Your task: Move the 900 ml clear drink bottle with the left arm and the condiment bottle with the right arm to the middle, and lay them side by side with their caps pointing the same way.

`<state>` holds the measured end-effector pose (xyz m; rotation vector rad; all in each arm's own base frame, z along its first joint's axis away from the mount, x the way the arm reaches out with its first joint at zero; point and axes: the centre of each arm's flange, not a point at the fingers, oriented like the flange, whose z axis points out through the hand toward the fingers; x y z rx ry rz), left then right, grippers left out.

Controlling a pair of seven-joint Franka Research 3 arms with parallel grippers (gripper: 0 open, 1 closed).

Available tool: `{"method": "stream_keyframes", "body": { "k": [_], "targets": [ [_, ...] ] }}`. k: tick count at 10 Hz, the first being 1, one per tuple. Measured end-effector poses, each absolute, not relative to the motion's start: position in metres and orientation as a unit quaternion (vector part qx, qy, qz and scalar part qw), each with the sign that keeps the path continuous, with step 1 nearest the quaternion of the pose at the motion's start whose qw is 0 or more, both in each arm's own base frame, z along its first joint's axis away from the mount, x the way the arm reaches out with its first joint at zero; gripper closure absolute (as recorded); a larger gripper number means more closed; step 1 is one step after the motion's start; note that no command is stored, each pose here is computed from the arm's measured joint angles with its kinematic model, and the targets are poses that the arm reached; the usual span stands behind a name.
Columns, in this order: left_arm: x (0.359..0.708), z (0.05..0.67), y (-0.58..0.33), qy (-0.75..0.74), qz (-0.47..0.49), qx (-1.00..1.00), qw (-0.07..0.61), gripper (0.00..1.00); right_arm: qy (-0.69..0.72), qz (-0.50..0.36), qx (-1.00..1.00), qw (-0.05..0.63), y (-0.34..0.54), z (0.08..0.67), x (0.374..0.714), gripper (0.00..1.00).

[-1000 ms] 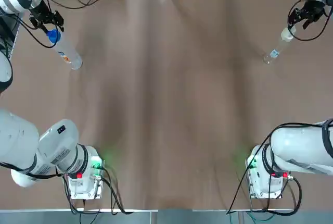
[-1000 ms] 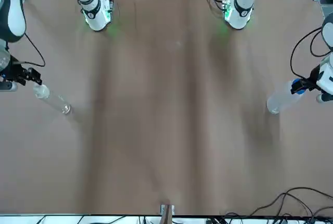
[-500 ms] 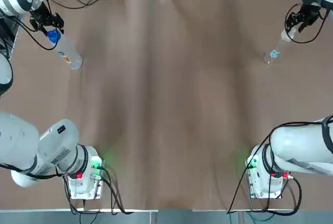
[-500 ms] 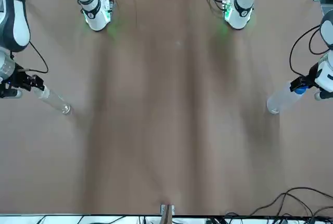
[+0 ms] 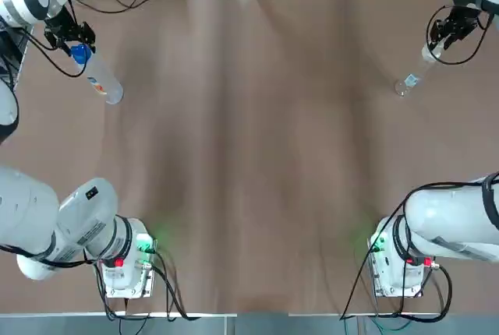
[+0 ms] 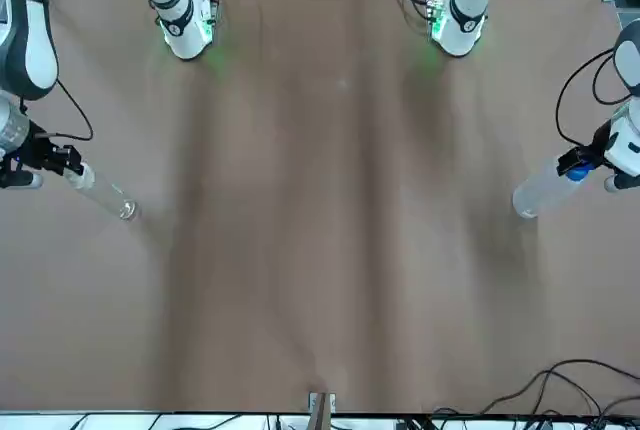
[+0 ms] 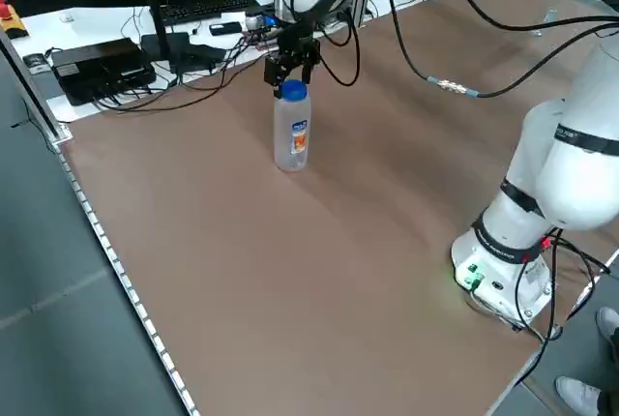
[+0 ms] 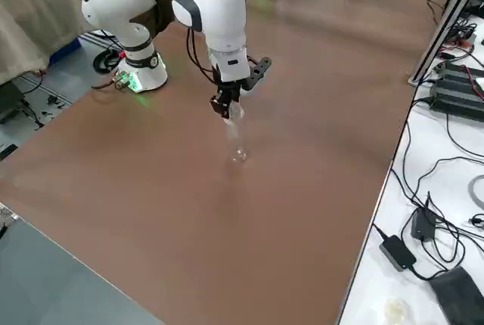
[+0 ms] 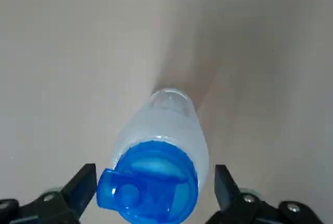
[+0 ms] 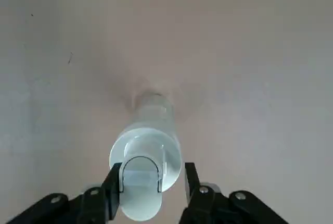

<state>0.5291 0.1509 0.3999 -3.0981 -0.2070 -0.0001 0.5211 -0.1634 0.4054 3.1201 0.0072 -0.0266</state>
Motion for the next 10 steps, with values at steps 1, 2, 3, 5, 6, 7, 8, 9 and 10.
{"method": "stream_keyframes", "body": {
  "k": [1,2,3,5,6,7,8,9,10],
  "targets": [
    [0.529,0.400,0.151,-0.067,-0.001,-0.998,0.018,0.09,-0.001,-0.008,1.000,0.010,-0.163,0.405,0.521,0.47],
    [0.529,0.400,0.151,-0.067,-0.001,-0.998,0.018,0.15,-0.006,-0.008,1.000,0.009,-0.163,0.405,0.521,0.47],
    [0.529,0.400,0.151,-0.066,-0.002,-0.998,0.019,0.28,-0.013,-0.009,1.000,0.009,-0.162,0.405,0.522,0.48],
    [0.529,0.400,0.151,-0.066,-0.002,-0.998,0.019,0.29,-0.020,-0.011,1.000,0.008,-0.161,0.402,0.522,0.50],
    [0.530,0.402,0.150,-0.066,-0.003,-0.998,0.019,0.29,-0.021,-0.012,1.000,0.008,-0.161,0.400,0.523,0.52],
    [0.534,0.408,0.148,-0.066,-0.009,-0.998,0.020,0.29,-0.021,-0.012,1.000,0.008,-0.160,0.400,0.523,0.56],
    [0.541,0.420,0.140,-0.074,-0.017,-0.997,0.017,0.29,-0.021,-0.012,1.000,0.008,-0.160,0.400,0.523,0.63],
    [0.552,0.434,0.115,-0.100,-0.026,-0.995,0.011,0.29,-0.019,-0.011,1.000,0.007,-0.157,0.400,0.524,0.66],
    [0.564,0.448,0.074,-0.139,-0.036,-0.990,0.005,0.29,-0.025,-0.013,1.000,0.007,-0.154,0.400,0.525,0.67]
  ]
}}
